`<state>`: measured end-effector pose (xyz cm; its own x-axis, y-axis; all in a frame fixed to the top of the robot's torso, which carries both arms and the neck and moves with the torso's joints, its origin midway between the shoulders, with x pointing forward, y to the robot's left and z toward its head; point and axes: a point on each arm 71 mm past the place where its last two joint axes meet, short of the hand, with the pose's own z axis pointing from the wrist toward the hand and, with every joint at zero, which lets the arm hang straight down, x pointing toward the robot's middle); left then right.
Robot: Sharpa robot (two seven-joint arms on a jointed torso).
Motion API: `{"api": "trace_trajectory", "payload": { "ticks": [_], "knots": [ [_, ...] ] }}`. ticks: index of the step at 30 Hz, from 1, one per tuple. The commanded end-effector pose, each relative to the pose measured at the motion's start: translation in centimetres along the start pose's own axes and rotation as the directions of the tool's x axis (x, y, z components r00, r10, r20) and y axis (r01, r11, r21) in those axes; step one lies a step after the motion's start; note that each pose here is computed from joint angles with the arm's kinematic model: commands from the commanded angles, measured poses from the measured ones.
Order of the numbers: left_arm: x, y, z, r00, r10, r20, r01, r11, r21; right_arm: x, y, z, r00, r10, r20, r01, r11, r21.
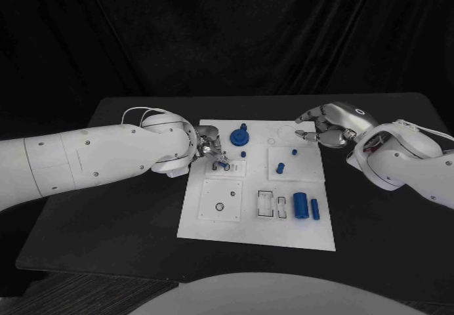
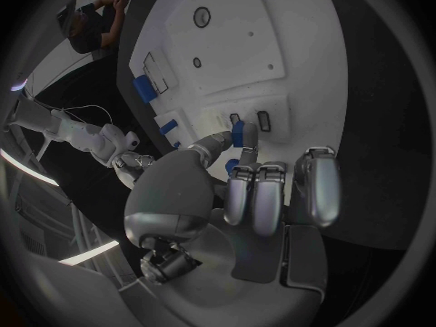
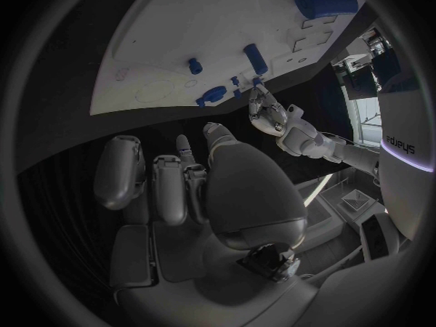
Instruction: Assemble the parts on the task board
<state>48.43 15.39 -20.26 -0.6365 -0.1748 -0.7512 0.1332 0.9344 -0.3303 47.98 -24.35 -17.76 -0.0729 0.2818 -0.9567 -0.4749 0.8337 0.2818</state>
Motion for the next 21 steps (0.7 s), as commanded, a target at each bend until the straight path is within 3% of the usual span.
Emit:
{"api": "trace_trajectory", "payload": {
  "ticks": [1, 21],
  "knots": [
    [0.36, -0.16, 0.0, 0.999, 0.02, -0.033, -0.019, 1.0, 0.007, -0.03, -0.22, -0.08, 1.0, -0.001, 0.016, 0.001, 1.0, 0.022],
    [0.47, -0.42, 0.05, 0.999, 0.024, -0.04, -0.023, 1.0, 0.02, 0.15, -0.21, -0.06, 1.0, 0.0, 0.01, 0.0, 1.0, 0.023]
  ]
}}
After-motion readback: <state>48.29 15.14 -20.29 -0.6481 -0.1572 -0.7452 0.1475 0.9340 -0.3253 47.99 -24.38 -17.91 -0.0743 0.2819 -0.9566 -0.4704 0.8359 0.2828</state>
